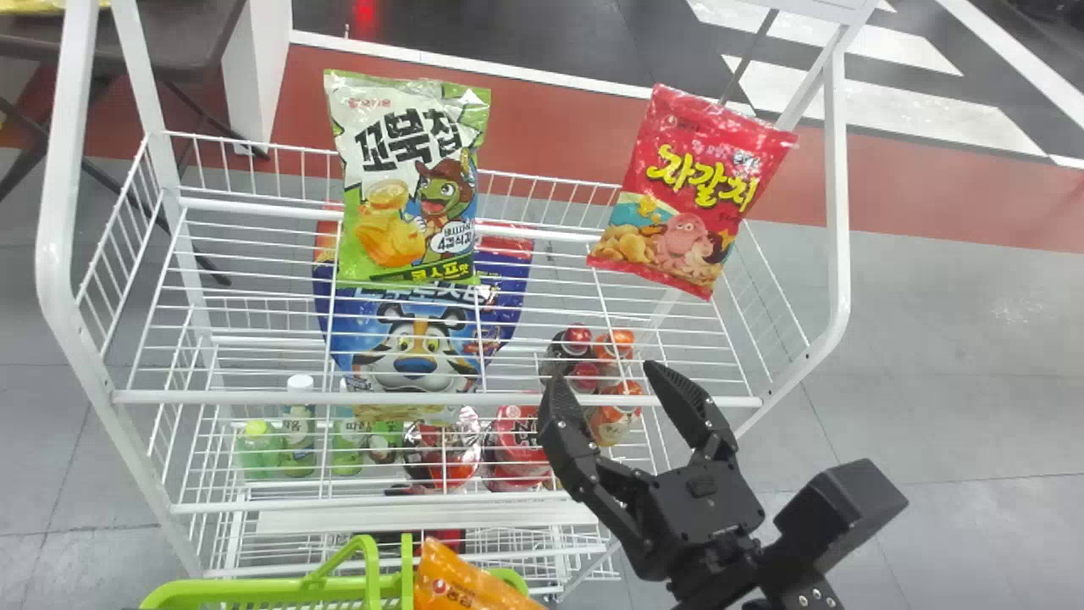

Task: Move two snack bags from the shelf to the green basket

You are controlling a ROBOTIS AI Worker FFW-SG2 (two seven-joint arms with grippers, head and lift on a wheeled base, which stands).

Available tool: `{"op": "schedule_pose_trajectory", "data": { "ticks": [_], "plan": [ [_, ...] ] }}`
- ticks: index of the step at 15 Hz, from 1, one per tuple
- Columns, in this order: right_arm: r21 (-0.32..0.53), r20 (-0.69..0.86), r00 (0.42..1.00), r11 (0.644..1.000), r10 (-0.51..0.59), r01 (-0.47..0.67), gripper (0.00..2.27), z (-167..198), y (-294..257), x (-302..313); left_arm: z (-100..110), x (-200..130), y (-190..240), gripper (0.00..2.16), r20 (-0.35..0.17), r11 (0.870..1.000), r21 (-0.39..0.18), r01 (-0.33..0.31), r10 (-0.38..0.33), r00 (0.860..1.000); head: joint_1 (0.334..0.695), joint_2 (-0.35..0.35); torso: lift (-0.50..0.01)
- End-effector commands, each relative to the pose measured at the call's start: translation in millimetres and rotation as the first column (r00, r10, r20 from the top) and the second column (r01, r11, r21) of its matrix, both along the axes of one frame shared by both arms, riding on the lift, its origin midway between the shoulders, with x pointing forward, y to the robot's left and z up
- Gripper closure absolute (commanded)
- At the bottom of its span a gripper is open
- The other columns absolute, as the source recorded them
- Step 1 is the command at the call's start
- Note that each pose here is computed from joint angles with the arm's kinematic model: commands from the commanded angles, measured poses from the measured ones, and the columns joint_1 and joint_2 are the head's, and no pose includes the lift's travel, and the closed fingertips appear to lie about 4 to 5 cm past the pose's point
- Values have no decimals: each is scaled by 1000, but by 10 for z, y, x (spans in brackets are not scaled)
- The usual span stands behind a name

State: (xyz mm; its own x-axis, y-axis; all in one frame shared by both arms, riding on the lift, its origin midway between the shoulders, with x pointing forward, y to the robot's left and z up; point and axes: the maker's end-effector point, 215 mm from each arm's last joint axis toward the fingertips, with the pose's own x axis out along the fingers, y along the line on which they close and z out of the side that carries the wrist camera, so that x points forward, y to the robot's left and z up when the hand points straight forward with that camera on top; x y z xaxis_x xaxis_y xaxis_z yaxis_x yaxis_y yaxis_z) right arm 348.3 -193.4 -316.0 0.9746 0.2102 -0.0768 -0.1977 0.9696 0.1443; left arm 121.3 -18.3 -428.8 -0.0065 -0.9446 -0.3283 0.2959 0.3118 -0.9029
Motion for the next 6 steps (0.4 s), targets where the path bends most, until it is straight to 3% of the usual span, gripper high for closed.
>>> {"op": "schedule_pose_trajectory", "data": {
  "ticks": [1, 6],
  "plan": [
    [-17, -26, 1000, 1000, 0, 0, 97, -97, 10, 4, -3, -30, 0, 2128, -5, 1000, -1, 1, -1, 1000, 695, -350, -17],
    [-56, -37, 999, 998, -2, 0, 97, -158, 39, 23, 1, -41, 9, 2128, -5, 1000, 0, 0, 0, 1000, 695, -350, -17]
  ]
}}
